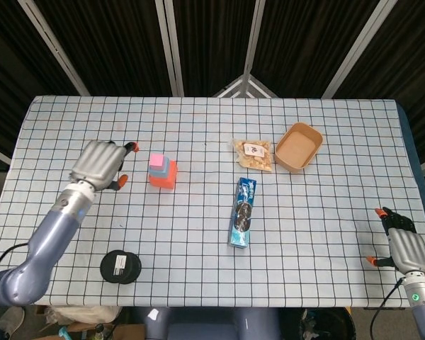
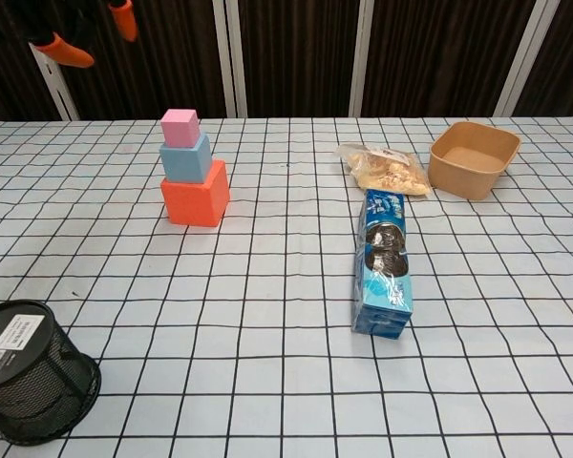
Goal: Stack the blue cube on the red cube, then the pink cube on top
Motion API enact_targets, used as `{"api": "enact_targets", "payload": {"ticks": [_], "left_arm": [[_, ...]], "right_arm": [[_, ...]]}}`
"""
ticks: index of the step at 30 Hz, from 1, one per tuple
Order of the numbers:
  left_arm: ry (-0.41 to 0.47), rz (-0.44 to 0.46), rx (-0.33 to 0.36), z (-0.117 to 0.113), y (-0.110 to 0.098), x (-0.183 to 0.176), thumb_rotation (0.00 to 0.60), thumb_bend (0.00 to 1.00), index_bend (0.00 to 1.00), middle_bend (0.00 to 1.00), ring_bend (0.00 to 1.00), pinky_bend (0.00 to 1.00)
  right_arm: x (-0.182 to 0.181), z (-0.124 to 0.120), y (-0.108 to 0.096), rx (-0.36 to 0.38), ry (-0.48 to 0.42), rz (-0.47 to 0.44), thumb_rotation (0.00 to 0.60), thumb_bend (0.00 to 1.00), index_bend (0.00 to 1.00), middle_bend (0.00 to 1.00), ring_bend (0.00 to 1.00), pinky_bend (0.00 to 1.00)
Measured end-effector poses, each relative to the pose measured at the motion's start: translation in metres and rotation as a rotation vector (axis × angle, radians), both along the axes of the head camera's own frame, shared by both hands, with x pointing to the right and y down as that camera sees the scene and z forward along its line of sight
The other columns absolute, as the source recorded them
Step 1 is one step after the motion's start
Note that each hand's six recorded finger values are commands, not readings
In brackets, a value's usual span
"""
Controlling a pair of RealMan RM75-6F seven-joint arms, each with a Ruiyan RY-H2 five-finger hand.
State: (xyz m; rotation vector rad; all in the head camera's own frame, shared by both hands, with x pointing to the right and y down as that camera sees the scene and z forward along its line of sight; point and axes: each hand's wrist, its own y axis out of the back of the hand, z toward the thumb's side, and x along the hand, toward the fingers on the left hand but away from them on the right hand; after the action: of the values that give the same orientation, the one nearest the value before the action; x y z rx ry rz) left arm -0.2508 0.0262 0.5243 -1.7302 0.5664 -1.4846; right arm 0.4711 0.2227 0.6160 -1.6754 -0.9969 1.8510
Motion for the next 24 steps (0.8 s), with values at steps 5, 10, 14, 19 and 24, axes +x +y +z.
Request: {"api": "enact_targets", "payload": {"ticks": [5,10,14,19,24], "left_arm": [[0.001,0.014,0.063,-0.005,0.033,-0.052,0.600,0.36,0.12,0.25,0.11,0.22],[-0.023,-0.011,0.153,0.008,0.075,-0.112,0.600,0.36,0.11,0.20,0.08,0.17],[-0.036,-0.053,0.219,0.030,0.105,-0.149,0.600,0.36,0.10,0.20,0.08,0.17],[-0.008,-0.099,0.272,0.053,0.141,-0.170,0.600,0.36,0.10,0.20,0.08,0.17],[0.018,-0.102,0.272,0.058,0.156,-0.170,0.600,0.36,0.11,0.20,0.08,0.17]], "right_arm": [[-0.002,-0.001,-0.003,0.030,0.001,-0.016,0.600,0.09,0.02,0.04,0.03,0.04],[-0.007,-0.003,-0.009,0.098,0.010,-0.056,0.600,0.09,0.00,0.04,0.03,0.04],[-0.010,-0.006,-0.011,0.149,0.017,-0.090,0.600,0.09,0.00,0.04,0.03,0.04],[-0.011,-0.008,-0.011,0.183,0.034,-0.116,0.600,0.10,0.00,0.04,0.03,0.04],[-0.014,-0.010,-0.012,0.206,0.043,-0.139,0.600,0.10,0.00,0.04,0.03,0.04]]}}
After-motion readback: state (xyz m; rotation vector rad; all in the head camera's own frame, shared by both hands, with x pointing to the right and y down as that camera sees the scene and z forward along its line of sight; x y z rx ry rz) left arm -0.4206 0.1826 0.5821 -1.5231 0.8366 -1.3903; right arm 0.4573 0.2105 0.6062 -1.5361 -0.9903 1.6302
